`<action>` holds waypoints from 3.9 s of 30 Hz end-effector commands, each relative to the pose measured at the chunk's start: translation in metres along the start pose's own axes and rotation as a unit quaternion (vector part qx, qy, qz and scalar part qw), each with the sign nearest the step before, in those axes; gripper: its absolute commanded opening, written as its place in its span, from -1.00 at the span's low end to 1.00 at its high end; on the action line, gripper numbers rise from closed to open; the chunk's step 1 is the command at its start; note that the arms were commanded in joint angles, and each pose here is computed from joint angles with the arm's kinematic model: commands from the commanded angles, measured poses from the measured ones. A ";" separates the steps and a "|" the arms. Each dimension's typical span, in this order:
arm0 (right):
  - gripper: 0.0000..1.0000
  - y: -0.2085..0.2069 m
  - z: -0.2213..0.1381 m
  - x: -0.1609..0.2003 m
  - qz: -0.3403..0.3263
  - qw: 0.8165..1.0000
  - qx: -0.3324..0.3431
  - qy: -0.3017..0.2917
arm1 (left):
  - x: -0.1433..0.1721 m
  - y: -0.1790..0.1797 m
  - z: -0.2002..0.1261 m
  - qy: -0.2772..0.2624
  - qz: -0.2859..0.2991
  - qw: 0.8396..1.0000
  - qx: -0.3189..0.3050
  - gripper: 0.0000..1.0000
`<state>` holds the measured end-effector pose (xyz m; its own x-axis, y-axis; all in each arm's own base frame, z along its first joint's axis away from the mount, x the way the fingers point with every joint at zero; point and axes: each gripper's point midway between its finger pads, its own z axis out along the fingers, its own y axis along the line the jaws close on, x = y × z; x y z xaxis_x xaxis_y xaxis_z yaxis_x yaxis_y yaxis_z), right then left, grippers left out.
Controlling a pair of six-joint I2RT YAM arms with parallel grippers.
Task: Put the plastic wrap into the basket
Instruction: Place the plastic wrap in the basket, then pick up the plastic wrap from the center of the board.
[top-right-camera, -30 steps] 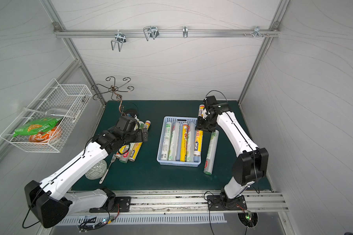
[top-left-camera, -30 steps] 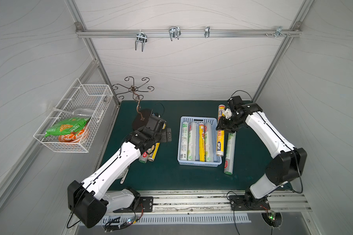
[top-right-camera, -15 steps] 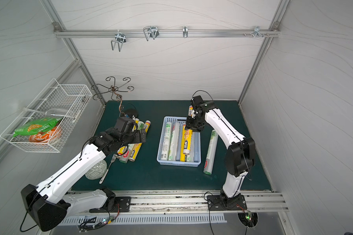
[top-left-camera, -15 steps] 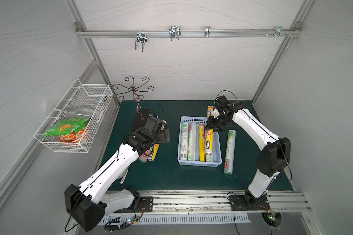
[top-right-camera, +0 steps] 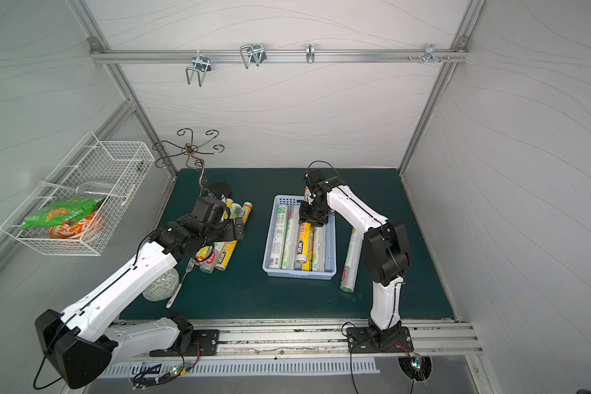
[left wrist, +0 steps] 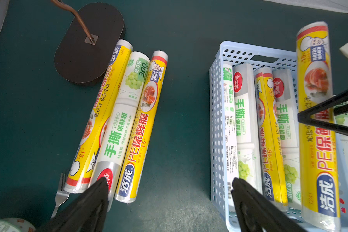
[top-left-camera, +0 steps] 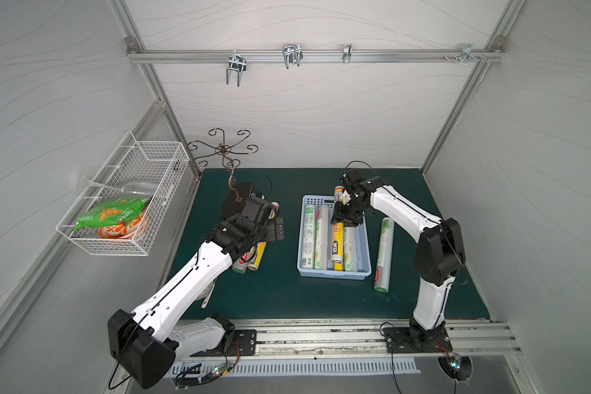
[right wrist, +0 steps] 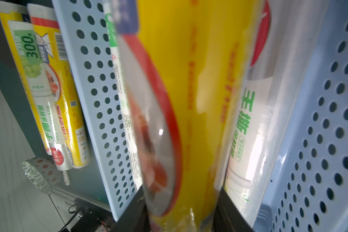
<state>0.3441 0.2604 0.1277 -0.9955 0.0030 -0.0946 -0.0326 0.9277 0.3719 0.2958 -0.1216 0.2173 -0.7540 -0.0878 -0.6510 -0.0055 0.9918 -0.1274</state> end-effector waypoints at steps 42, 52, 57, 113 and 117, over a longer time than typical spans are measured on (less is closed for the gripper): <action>0.05 0.001 0.022 0.016 -0.035 0.999 0.035 0.013 | -0.005 -0.007 0.004 -0.007 -0.007 1.000 0.017 0.95; -0.03 0.003 0.020 0.018 -0.040 0.999 0.031 0.013 | -0.002 -0.006 0.008 -0.002 -0.008 1.000 0.012 0.95; 0.00 0.001 0.009 0.021 -0.051 0.998 0.036 0.008 | -0.003 -0.005 0.013 -0.002 -0.008 1.000 0.005 0.95; 0.97 -0.125 -0.096 0.118 -0.030 0.995 0.066 -0.063 | 0.045 0.026 0.156 0.118 -0.034 0.988 -0.096 0.92; 0.98 -0.124 -0.097 0.119 -0.031 0.995 0.060 -0.068 | 0.047 0.026 0.162 0.124 -0.036 0.987 -0.099 0.92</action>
<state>0.2255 0.1099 0.1542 -0.9740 -0.0034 -0.2266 -0.0579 0.9704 0.2343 0.3523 -0.1086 0.0560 -0.8981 -0.1399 -0.4169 -0.1685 0.9852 0.0324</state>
